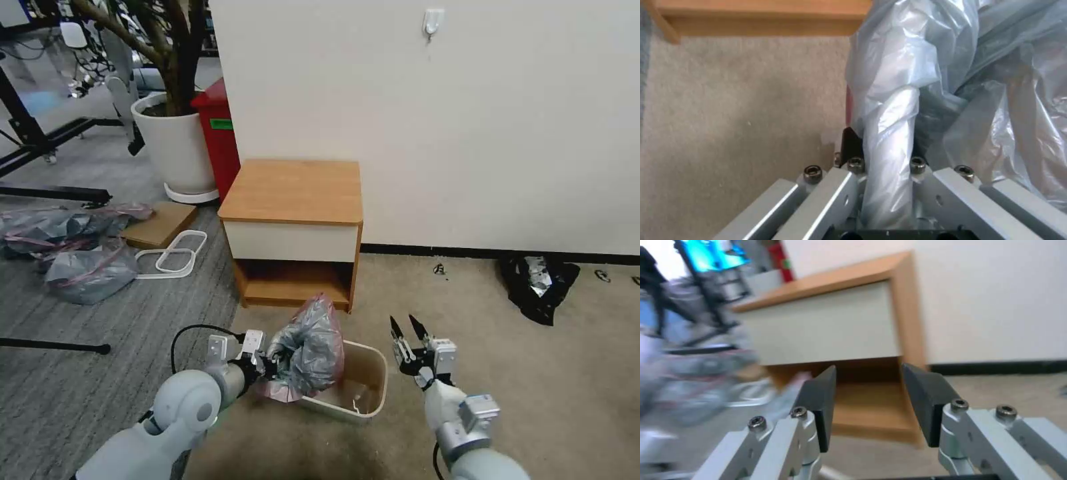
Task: Pick up the garbage bag from the table and place it over the trash can.
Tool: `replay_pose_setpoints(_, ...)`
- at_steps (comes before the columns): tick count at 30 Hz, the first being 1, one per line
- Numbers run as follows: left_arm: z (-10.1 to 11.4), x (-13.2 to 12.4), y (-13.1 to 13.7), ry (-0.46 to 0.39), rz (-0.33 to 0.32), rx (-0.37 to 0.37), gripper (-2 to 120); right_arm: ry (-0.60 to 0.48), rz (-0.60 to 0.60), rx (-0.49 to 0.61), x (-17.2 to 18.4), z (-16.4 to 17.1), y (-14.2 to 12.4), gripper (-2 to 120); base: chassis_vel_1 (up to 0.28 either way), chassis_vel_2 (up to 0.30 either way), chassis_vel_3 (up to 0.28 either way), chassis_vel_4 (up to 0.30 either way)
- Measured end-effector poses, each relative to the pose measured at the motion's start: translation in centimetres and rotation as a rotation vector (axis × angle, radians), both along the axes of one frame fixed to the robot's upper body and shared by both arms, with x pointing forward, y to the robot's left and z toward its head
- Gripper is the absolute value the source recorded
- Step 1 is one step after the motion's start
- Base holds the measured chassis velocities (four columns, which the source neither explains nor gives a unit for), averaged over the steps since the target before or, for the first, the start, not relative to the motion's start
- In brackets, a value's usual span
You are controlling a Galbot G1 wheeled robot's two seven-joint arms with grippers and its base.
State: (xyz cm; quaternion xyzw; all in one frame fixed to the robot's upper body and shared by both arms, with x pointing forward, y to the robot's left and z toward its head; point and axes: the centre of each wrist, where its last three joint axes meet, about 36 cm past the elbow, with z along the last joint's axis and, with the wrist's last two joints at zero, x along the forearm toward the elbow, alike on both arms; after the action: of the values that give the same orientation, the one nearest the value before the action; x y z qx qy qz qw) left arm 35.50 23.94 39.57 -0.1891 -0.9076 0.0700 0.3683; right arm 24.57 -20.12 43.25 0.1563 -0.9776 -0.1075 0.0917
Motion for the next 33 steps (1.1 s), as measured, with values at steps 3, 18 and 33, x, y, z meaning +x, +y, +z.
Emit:
replay_pose_setpoints(3, -0.1, -0.1, 0.2, -0.048, 0.001, 0.010, 2, 0.122, 0.096, 0.112, -0.4, 3.1, 0.1, 39, 0.000, 0.000, 0.000, 0.000)
replay_pose_setpoints(18, 0.8, -1.8, 1.6, -0.111, 0.015, 0.000, 2, 0.411, 0.327, 0.073, 3.4, 2.7, 1.7, 59, 0.000, 0.000, 0.000, 0.000)
replay_pose_setpoints(33, 0.8, -2.9, 1.3, -0.118, 0.017, -0.010, 2, 0.461, 0.305, 0.066, 5.9, 1.1, 3.7, 70, 0.000, 0.000, 0.000, 0.000)
